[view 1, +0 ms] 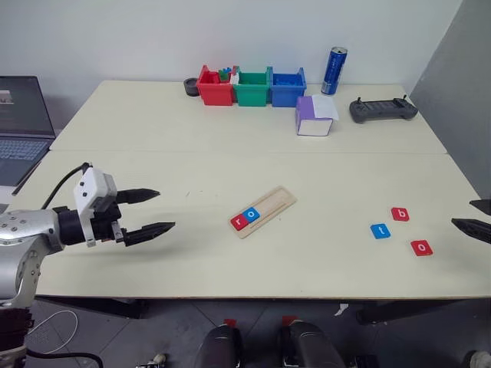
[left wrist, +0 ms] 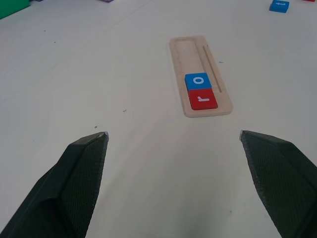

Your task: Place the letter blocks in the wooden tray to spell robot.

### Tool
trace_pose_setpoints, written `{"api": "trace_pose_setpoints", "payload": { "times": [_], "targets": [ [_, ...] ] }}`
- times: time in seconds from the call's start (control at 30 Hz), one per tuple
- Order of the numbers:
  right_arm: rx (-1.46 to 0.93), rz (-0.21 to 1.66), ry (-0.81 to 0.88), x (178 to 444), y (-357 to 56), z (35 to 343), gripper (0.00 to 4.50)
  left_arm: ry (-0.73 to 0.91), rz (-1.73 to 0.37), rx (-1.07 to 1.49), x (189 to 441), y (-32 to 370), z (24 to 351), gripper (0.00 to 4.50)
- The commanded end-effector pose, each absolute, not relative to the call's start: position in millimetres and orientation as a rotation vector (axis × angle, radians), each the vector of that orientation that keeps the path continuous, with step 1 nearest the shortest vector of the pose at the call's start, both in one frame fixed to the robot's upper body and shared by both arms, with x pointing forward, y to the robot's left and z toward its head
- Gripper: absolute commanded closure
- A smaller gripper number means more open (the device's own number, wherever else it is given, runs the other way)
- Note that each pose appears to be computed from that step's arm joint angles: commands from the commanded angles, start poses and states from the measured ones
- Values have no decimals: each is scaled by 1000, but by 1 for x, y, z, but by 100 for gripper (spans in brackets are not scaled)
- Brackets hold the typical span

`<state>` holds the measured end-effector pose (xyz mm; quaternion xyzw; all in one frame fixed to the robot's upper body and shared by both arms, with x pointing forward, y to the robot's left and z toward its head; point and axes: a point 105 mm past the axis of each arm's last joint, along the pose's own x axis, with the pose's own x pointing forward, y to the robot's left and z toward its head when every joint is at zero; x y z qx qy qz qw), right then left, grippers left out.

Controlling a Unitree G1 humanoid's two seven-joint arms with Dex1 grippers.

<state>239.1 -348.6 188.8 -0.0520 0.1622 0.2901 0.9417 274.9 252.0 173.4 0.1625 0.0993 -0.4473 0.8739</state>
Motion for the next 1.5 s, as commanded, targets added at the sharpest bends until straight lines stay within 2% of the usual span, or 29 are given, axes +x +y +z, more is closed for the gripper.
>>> {"api": "trace_pose_setpoints", "payload": {
  "times": [0.03,0.2,0.33,0.47,0.6,0.83,1.07,1.5],
  "targets": [
    [-139,602,299,240,-347,199,3,174,-932,365,274,251,183,0],
    [-130,612,287,243,-346,198,3,182,-960,304,271,244,182,0],
    [-133,694,290,248,-323,196,3,183,-1032,275,267,217,170,0],
    [-176,811,302,257,-283,187,3,143,-1008,255,276,187,150,0],
    [-178,901,280,259,-249,185,3,113,-925,325,285,177,128,0],
    [-162,1061,260,252,-189,174,3,84,-901,256,275,147,96,0],
    [-141,1087,237,255,-170,172,3,131,-904,212,279,135,78,0],
    [-135,1102,223,254,-161,172,3,164,-898,269,317,141,68,0]
  ]
}}
